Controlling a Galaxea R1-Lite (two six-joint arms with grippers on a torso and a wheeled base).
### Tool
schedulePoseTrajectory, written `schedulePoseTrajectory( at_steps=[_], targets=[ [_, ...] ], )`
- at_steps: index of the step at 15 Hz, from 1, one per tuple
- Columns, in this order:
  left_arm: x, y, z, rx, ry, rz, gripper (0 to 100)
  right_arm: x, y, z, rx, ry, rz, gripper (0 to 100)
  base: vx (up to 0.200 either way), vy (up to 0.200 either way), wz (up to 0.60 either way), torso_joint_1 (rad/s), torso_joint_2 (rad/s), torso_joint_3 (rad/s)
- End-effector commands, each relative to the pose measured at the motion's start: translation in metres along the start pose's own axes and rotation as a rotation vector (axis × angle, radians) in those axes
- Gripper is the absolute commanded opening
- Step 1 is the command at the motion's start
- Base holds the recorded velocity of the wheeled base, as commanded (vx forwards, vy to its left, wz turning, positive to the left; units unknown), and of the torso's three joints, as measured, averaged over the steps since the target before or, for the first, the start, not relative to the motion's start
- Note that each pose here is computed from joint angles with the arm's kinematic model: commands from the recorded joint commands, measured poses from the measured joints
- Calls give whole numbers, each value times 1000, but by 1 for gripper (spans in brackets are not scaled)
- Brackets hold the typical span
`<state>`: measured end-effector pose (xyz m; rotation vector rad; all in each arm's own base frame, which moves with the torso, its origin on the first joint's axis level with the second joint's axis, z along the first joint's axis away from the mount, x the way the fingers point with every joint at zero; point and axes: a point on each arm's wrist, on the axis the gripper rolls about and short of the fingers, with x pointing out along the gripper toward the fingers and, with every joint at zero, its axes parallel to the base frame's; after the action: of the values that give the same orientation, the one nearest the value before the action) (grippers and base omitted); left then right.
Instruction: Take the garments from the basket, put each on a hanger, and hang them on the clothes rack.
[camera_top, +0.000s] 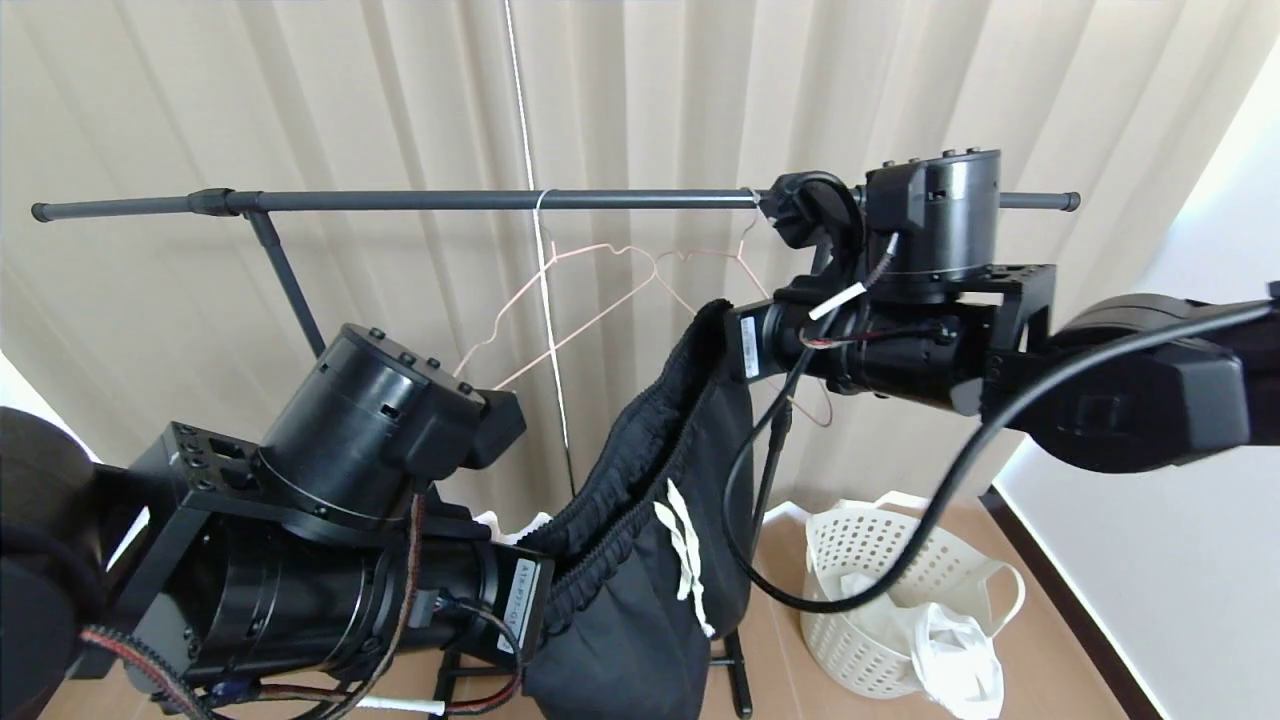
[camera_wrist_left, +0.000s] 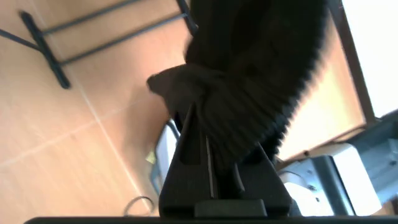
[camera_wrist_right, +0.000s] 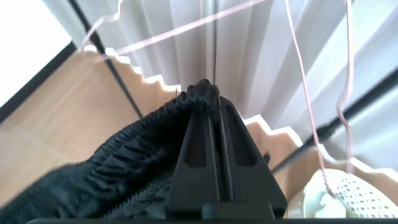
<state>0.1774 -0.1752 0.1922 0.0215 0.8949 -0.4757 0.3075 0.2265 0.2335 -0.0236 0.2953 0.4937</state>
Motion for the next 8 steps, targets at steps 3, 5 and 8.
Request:
schedulePoseTrajectory(
  at_steps=[3, 5, 8],
  targets=[
    [15, -25, 3, -18, -19, -69, 0, 73, 10, 4, 11, -49, -69, 0, 0, 0, 0, 0, 0, 0],
    [20, -39, 7, -42, -64, -120, 0, 87, 16, 12, 14, -54, -87, 0, 0, 0, 0, 0, 0, 0],
    [30, -63, 19, -94, -88, -169, 0, 99, 18, 19, 31, -79, -100, 0, 0, 0, 0, 0, 0, 0]
  ],
)
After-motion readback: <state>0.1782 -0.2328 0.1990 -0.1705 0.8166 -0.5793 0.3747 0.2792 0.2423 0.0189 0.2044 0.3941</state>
